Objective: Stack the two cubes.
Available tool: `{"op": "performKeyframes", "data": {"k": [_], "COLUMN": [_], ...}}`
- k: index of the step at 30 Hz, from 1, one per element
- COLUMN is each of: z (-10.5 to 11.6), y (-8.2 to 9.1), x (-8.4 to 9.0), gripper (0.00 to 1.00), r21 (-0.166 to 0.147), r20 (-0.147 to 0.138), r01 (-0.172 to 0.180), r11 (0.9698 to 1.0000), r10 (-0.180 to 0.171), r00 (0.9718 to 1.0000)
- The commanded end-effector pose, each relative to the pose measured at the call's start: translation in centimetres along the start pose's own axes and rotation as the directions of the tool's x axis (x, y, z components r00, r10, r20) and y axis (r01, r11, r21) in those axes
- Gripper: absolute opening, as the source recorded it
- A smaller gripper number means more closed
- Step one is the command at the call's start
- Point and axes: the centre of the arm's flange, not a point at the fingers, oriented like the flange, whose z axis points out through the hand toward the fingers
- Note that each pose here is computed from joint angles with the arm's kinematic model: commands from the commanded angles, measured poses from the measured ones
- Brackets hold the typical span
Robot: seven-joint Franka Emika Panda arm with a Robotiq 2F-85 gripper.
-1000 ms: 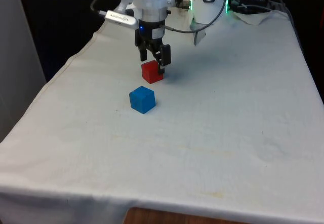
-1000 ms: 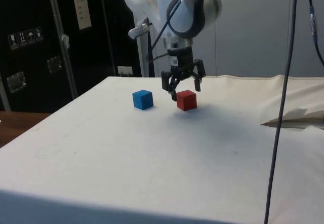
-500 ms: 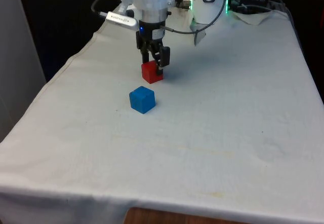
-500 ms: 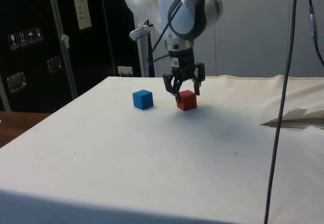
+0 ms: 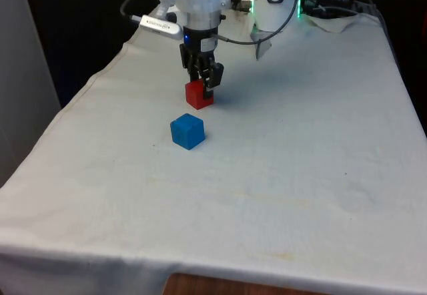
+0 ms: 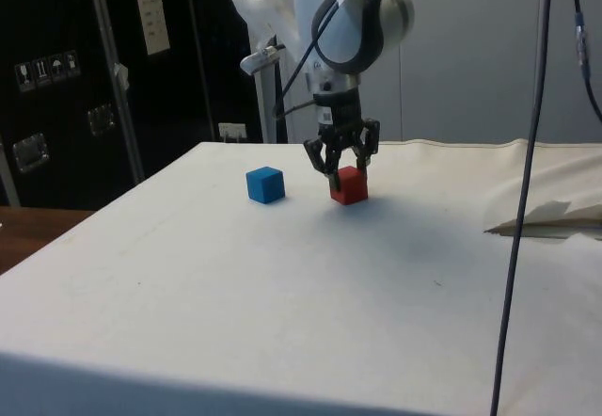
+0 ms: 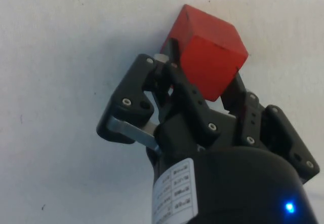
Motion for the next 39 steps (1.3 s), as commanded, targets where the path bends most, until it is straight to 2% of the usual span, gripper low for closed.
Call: {"op": "performKeyframes", "data": {"k": [1,7,8,12,15,16,17,22,23,24,31,32,33,39], "z": [-0.5,-2.8,-2.3,-4.6,-5.6,-5.3,-5.9,-8.0,-7.8,-8.3,-10.4,-10.3,-10.6,-11.1], "y": [0.0,0.1,-0.1,0.1,0.1,0.0,0.2,0.2,0.0,0.1,0.1,0.0,0.0,-1.0], "x": [0.1,0.4,0.4,0.6,0.8,0.7,0.9,1.2,1.1,1.2,1.7,1.6,1.7,2.7], "gripper": [0.00,0.00,0.00,0.00,0.00,0.00,0.00,0.00,0.00,0.00,0.00,0.00,0.00,0.00], "r21": [0.005,0.013,0.018,0.022,0.027,0.035,0.029,0.036,0.045,0.037,0.035,0.043,0.034,0.034], "r20": [-0.006,-0.005,-0.006,-0.002,-0.002,0.000,-0.001,0.003,0.004,0.005,0.012,0.012,0.013,0.021], "r01": [-0.004,-0.013,-0.007,-0.015,-0.017,-0.013,-0.018,-0.018,-0.015,-0.017,-0.011,-0.009,-0.012,-0.007], "r11": [1.0000,0.9998,0.9998,0.9997,0.9995,0.9993,0.9994,0.9992,0.9989,0.9992,0.9993,0.9990,0.9993,0.9994], "r10": [0.004,0.013,0.007,0.015,0.017,0.013,0.018,0.018,0.015,0.017,0.011,0.008,0.011,0.007], "r00": [1.0000,0.9999,1.0000,0.9999,0.9999,0.9999,0.9998,0.9998,0.9999,0.9998,0.9999,0.9999,0.9998,0.9998]}}
